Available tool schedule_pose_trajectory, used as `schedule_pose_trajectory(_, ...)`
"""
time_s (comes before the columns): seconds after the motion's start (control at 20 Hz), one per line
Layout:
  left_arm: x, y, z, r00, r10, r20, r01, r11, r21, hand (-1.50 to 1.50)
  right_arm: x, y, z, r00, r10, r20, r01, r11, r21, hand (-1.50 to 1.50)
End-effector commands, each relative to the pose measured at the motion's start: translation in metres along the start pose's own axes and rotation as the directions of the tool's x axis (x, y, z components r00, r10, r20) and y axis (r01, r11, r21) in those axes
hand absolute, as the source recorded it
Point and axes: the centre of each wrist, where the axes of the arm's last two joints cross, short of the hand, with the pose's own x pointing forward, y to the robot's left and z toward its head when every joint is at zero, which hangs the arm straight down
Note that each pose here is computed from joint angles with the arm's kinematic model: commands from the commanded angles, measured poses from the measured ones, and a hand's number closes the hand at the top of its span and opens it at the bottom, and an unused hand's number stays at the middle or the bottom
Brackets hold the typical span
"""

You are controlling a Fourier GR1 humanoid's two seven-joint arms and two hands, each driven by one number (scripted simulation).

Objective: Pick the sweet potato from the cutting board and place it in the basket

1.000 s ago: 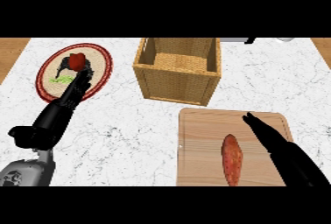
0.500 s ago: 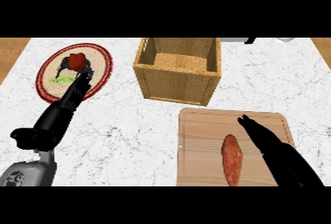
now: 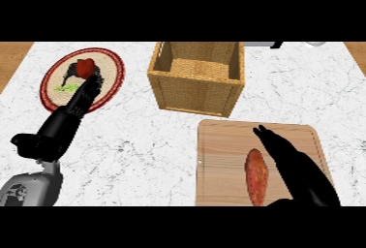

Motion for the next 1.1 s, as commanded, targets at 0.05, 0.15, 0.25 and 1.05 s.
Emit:
schedule_pose_trajectory(0.05, 0.005, -0.005, 0.002, 1.000, 0.002, 0.008, -0.002, 1.000, 0.005, 0.00, -0.002, 0.037, -0.013, 0.999, 0.026, -0.019, -0.026, 1.000, 0.006, -1.50)
schedule_pose_trajectory(0.15, -0.002, -0.013, -0.003, 1.000, 0.000, 0.007, 0.000, 1.000, -0.009, 0.00, -0.027, 0.026, -0.019, 0.998, 0.022, -0.051, -0.021, 1.000, 0.019, -1.50)
schedule_pose_trajectory(0.25, 0.017, 0.007, 0.009, 1.000, 0.004, 0.001, -0.004, 1.000, -0.001, 0.00, -0.011, 0.033, -0.014, 0.998, 0.024, -0.063, -0.021, 0.999, 0.041, -1.50)
schedule_pose_trajectory(1.05, 0.009, 0.018, 0.004, 1.000, 0.009, 0.004, -0.009, 1.000, 0.005, 0.00, -0.016, 0.065, -0.035, 0.993, 0.113, -0.030, -0.103, 0.968, 0.228, 1.50)
